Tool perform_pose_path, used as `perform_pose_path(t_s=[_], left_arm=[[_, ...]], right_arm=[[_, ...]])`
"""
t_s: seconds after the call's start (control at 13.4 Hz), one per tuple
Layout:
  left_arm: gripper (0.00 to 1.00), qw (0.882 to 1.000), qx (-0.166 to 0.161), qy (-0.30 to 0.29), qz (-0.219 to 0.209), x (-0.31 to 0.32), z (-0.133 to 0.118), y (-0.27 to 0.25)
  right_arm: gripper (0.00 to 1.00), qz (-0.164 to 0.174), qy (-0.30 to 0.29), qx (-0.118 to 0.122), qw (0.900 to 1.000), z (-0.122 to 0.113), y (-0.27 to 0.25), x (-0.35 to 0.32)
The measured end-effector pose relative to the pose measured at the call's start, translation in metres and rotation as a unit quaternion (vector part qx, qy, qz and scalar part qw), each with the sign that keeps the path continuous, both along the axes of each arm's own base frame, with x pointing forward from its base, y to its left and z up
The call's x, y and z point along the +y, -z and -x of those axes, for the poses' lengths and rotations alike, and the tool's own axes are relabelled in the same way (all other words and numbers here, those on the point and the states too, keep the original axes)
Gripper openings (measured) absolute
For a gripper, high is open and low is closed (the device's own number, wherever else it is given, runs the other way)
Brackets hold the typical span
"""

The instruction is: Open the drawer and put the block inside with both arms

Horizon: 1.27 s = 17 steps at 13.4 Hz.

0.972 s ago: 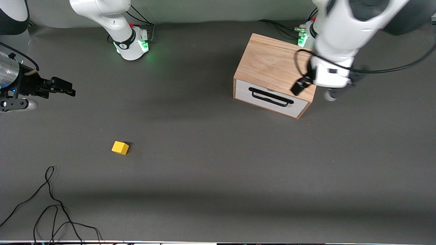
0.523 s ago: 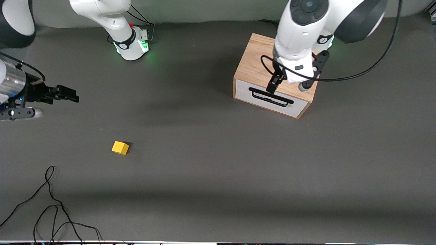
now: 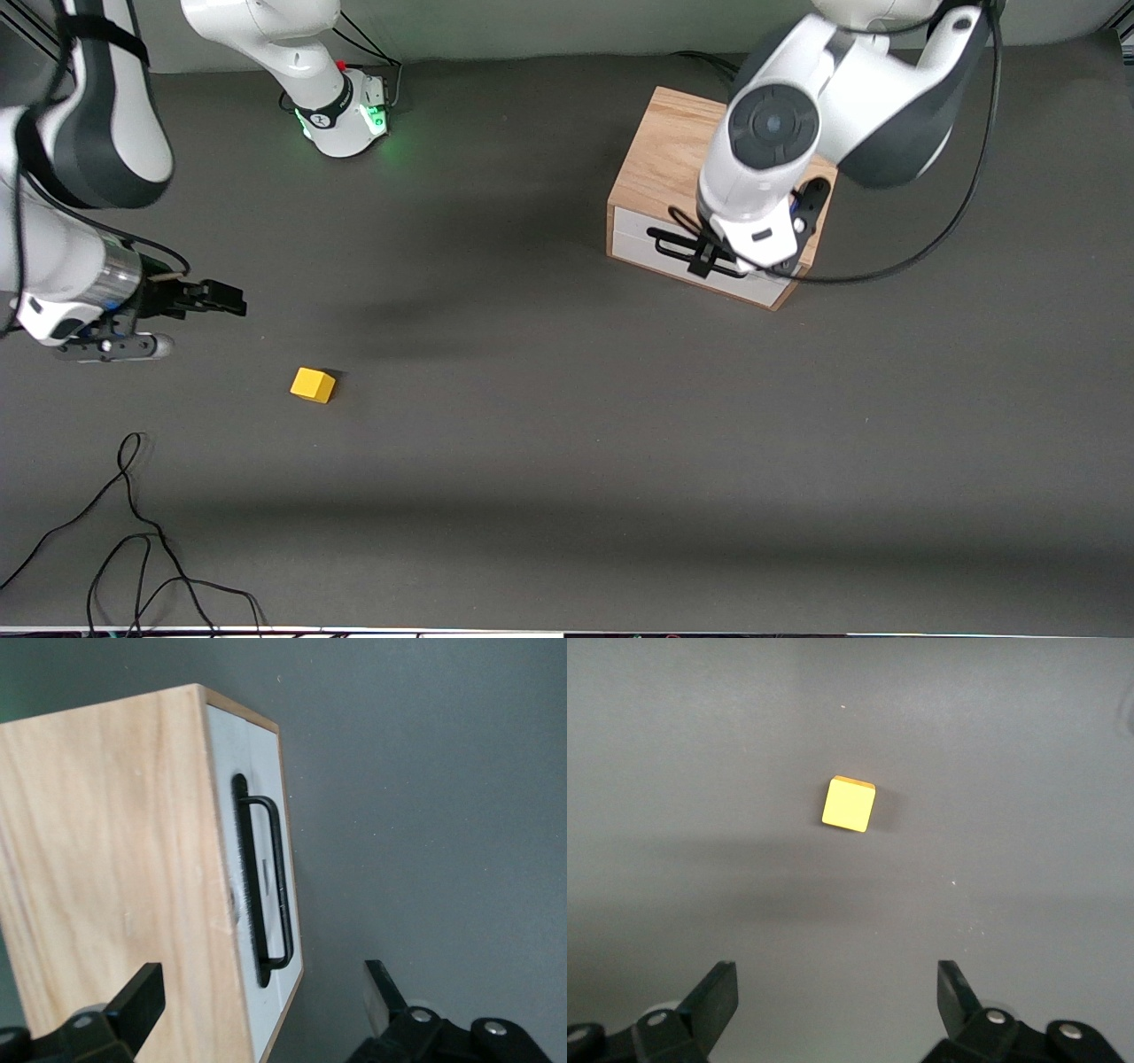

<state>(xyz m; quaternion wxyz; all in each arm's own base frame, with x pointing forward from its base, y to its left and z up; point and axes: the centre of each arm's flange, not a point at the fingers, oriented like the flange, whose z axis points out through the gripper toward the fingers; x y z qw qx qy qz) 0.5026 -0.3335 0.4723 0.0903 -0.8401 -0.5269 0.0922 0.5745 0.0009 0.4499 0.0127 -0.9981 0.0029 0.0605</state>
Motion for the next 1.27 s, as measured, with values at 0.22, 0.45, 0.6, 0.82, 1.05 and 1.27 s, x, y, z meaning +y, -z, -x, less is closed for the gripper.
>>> perform_pose_path(t_s=[0.22,0.45,0.6,0.82,1.05,1.27], left_arm=[[1.00,1.000,0.008,-0.003,0.002,-0.001,-0.010,0.040],[1.00,1.000,0.020,-0.003,0.004,-0.003,-0.015,0.074],[1.00,1.000,0.025,-0.002,0.001,-0.003,-0.015,0.091],[1.00,1.000,0.026,-0.002,-0.001,-0.002,-0.011,0.108],[1.00,1.000,0.026,-0.005,-0.001,-0.002,-0.006,0.121],[1.00,1.000,0.018,-0.012,-0.013,0.000,0.001,0.144]], right_arm=[[1.00,-0.003,0.018,-0.003,1.000,-0.012,0.044,-0.011],[1.00,-0.001,0.030,0.003,1.000,-0.026,0.097,-0.020],[1.00,-0.004,0.036,0.006,0.999,-0.033,0.132,-0.020],[1.00,-0.009,0.046,-0.004,0.999,-0.042,0.173,-0.018],[1.00,-0.008,0.051,-0.013,0.999,-0.046,0.203,-0.018],[1.00,-0.021,0.072,-0.008,0.997,-0.046,0.234,-0.018]])
